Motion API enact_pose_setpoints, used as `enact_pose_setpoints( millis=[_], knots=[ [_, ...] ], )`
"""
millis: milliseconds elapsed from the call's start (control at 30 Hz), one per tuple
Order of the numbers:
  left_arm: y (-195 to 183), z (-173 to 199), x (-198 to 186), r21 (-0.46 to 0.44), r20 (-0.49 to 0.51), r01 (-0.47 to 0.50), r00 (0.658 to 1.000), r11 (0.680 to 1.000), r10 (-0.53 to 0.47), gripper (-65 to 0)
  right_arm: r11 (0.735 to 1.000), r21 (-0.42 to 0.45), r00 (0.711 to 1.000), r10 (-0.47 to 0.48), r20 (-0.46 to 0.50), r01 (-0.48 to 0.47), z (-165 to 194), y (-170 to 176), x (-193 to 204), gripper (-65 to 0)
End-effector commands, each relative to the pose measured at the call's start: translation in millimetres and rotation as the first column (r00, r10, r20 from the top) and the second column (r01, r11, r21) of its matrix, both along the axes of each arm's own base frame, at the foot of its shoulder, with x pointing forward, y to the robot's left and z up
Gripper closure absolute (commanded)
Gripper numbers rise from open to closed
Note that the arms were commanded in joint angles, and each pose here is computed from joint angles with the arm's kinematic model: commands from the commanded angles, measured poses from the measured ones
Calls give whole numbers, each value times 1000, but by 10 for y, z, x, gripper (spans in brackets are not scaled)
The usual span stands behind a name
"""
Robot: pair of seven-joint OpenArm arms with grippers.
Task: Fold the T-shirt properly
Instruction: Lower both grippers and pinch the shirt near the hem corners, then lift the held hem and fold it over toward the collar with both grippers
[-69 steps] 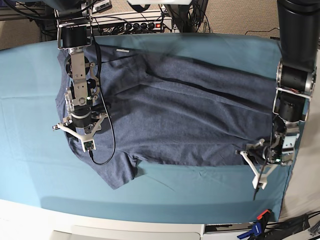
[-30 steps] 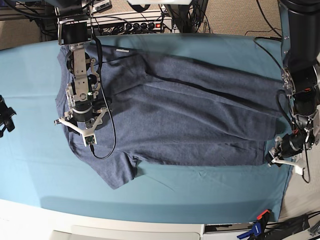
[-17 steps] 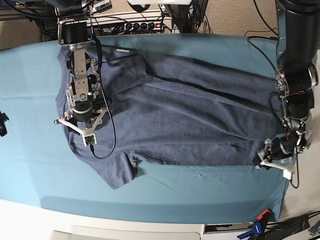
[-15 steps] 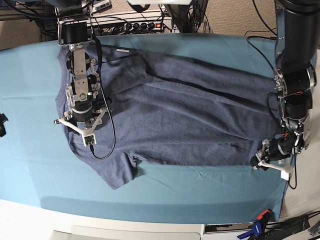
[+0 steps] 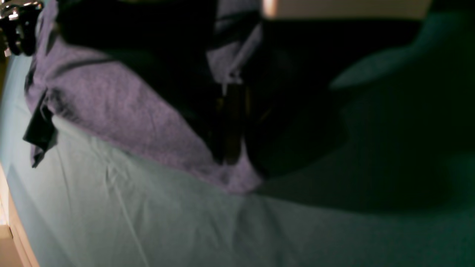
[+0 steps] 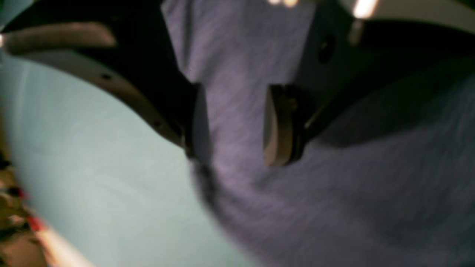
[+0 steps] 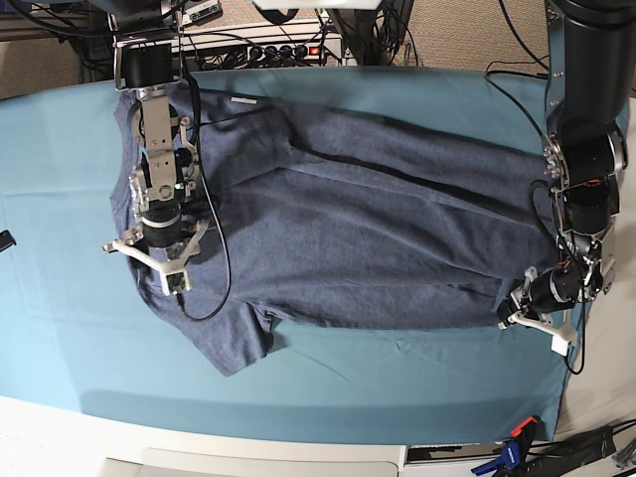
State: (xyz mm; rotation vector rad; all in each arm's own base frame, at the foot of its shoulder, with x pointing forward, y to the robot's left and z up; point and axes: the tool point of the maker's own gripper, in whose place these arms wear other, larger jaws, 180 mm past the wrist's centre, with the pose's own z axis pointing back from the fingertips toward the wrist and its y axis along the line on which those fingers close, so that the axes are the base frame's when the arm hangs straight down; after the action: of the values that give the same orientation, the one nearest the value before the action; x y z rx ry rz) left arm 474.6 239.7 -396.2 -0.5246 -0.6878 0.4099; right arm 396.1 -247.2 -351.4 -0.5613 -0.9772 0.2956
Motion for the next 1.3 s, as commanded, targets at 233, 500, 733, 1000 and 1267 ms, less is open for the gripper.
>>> enact_pose_setpoints(
  millis=[233, 500, 733, 1000, 1267],
  knots=[
    [31, 330, 173, 6, 110, 58, 992, 998, -59, 0, 995, -70, 987, -56, 148, 67, 639, -231, 360, -328],
    [-5, 324, 151, 8, 106, 85, 991, 996, -86, 0, 954, 268, 976, -176, 129, 136, 688, -647, 873, -357],
    [-96, 394, 157, -25, 144, 125, 982, 992, -120, 0, 815, 577, 994, -100, 42, 58, 464, -475, 1129, -357],
    [-137, 422, 152, -37, 158, 147, 977, 988, -140, 0, 754, 648, 995, -84, -63, 104, -39, -361, 1011, -357],
    [-137, 423, 153, -37, 159, 147, 977, 988, -140, 0, 750, 655, 995, -65, -70, 95, -88, -317, 998, -356]
  ],
)
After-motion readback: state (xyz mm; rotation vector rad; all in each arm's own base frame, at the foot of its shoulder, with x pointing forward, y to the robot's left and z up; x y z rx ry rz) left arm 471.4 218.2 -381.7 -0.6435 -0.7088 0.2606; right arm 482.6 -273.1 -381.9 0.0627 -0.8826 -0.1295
